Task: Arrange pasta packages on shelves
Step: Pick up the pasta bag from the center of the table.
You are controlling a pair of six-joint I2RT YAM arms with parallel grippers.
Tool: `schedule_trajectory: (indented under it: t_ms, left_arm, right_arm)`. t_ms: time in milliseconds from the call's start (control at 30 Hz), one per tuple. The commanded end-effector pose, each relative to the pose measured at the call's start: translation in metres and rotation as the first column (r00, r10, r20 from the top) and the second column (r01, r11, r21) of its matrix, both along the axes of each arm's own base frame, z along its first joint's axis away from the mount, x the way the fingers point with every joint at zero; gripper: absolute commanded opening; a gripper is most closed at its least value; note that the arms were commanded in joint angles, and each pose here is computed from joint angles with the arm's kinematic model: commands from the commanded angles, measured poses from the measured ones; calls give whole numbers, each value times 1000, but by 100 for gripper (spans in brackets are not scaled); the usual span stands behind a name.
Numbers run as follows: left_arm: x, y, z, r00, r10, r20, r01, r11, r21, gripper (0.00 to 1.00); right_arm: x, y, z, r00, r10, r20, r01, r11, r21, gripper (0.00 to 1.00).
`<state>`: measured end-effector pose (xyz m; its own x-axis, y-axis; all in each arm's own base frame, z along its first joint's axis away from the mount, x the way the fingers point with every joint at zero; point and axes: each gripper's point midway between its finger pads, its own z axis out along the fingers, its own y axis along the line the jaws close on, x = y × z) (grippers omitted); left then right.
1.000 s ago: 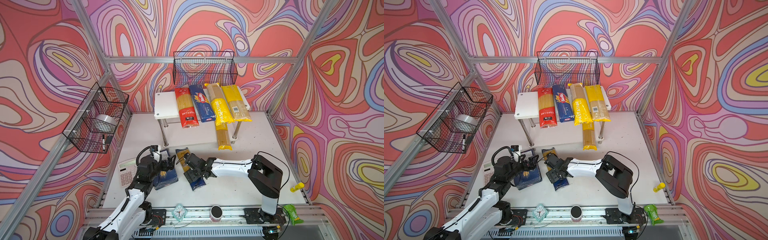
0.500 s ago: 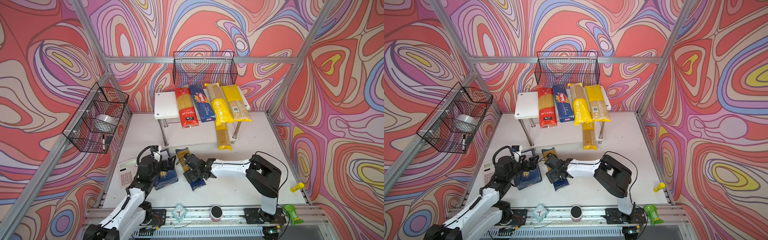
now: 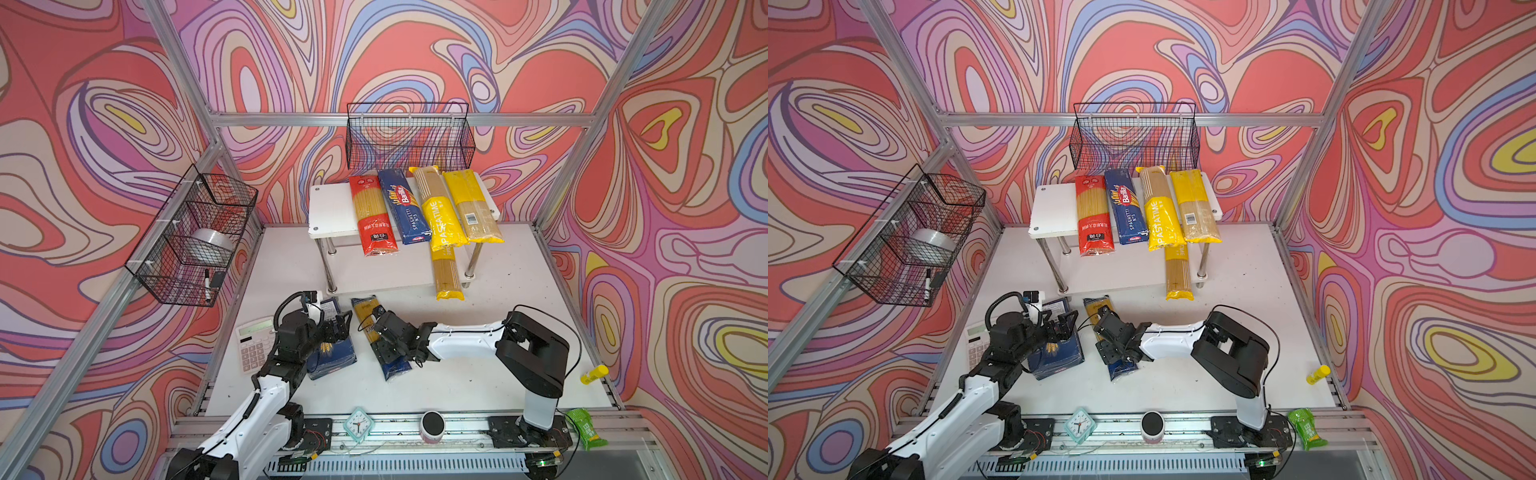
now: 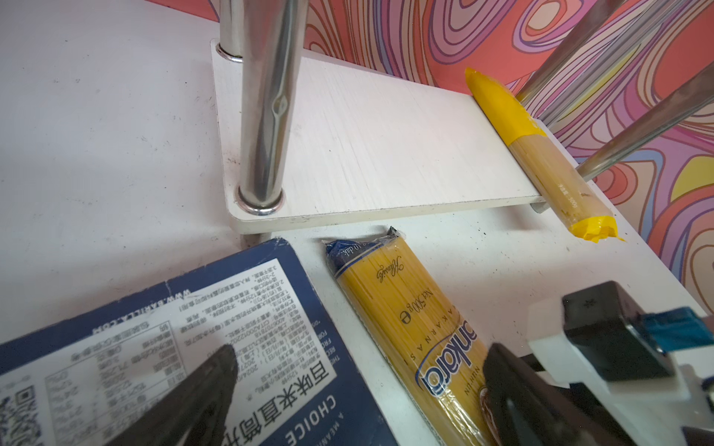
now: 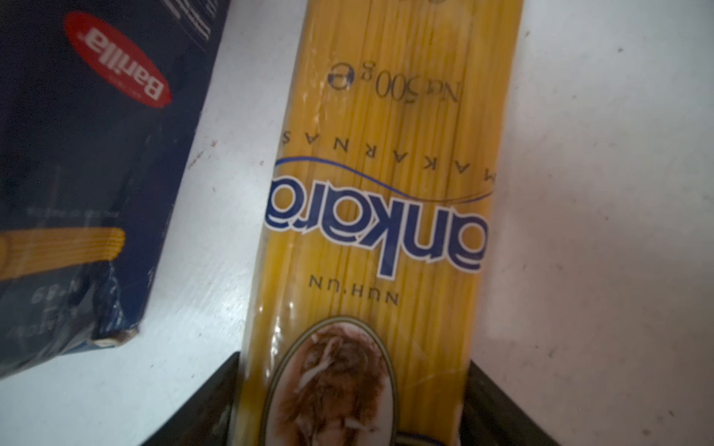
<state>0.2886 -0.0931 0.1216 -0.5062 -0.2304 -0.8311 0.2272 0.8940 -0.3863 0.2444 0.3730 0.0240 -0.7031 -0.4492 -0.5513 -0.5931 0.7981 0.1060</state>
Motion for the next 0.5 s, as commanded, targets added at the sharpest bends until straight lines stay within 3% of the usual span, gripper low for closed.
schedule_trajectory:
  t_ms: [0, 133, 467]
  left_arm:
    - [0, -1, -1, 1000, -5, -3, 5, 1000, -4, 100]
    - [-1, -1, -1, 1000, -4, -1, 4, 1000, -4, 100]
    - [-1, 0, -1, 1000, 2, -2, -2, 1000, -4, 100]
  right_arm:
    - [-15, -21, -21, 997, -21, -72, 16, 998, -63, 77]
    - [-16, -24, -21, 997, -31, -73, 27, 998, -63, 67]
    - [-15, -21, 4, 998, -35, -42, 35, 999, 2, 53]
